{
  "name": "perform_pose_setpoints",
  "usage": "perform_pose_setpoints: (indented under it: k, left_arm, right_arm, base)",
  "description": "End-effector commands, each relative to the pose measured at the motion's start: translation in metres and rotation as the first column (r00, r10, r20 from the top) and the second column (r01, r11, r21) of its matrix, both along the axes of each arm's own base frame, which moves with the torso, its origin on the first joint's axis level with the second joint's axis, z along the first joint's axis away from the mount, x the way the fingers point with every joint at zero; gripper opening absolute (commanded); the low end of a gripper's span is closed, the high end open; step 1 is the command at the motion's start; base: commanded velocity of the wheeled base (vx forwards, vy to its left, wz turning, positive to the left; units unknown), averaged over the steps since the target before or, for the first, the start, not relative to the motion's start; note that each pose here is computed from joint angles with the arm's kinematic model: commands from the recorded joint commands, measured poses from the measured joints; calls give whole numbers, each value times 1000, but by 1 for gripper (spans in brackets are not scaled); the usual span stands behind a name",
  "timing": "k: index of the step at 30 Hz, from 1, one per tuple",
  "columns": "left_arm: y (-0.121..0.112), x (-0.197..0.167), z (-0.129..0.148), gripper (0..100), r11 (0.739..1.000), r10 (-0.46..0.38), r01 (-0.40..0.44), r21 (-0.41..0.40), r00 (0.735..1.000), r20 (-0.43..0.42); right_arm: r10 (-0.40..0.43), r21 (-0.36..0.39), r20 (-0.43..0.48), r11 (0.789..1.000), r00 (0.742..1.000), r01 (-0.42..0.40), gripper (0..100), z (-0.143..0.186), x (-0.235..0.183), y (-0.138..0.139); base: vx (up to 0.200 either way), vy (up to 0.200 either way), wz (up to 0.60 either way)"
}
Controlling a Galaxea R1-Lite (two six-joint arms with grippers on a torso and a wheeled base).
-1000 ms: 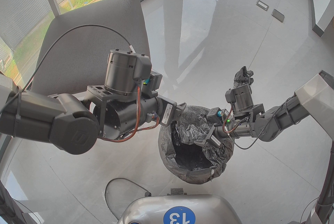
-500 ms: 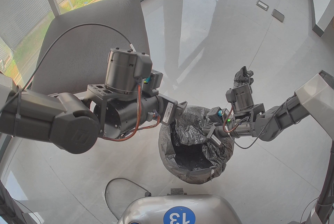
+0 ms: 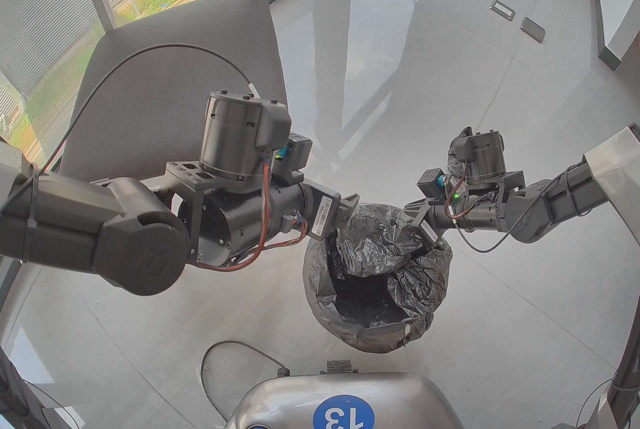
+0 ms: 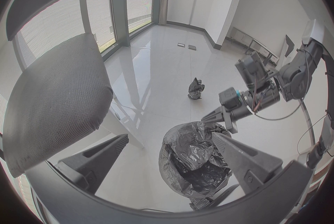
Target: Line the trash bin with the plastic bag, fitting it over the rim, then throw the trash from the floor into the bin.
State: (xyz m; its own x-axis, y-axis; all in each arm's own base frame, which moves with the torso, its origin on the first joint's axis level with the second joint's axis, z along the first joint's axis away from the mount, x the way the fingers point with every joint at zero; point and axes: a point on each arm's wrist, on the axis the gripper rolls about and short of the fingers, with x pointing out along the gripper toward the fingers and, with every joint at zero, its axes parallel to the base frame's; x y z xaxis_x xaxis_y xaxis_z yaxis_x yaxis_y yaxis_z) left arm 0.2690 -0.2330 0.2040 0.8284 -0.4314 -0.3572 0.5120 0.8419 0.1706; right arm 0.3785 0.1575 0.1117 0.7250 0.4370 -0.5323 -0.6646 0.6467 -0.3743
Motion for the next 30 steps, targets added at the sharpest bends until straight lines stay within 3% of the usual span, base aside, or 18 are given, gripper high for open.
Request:
perform_pose_setpoints:
  k: [1,7,8,12,14,20,30]
  left_arm:
    - [-1,0,1,100,1000,-2,2,-2,1000,2]
    - [-1,-1,1,100,1000,-3,3,-3,1000,2]
    - [-1,-1,1,100,1000,-3,3,-3,1000,2]
    - [-1,-2,-1,100,1000,-4,4,0,1000,-2]
    - [-1,-2,0,100,1000,-4,4,-2,1000,1]
    - [-2,-2,0,100,1000,-7,7,-1,1000,-1]
    - [-2,-1,1,100,1000,-7,7,-3,1000,1]
  right_arm:
    - [-14,15,38,1000,999,13,0,14,2,-6]
    - [6,-1,7,1000,1000,-6,0,7,-10,-3]
    - [14,-6,5,1000,1000,-14,100,7,-13,-2]
    - [66,-34,-12,997,998,-66,100,1,-25,9]
    - [130,-93,-2,987,992,-130,100,-3,-34,15]
    - [231,-210,19,952,973,-222,100,-12,-42,22]
    - [351,-268,-26,900,936,-345,100,-33,-61,54]
  base:
    - [0,0,0]
    - [0,0,0]
    - [0,0,0]
    - [0,0,0]
    - [0,0,0]
    - [0,0,0]
    - [0,0,0]
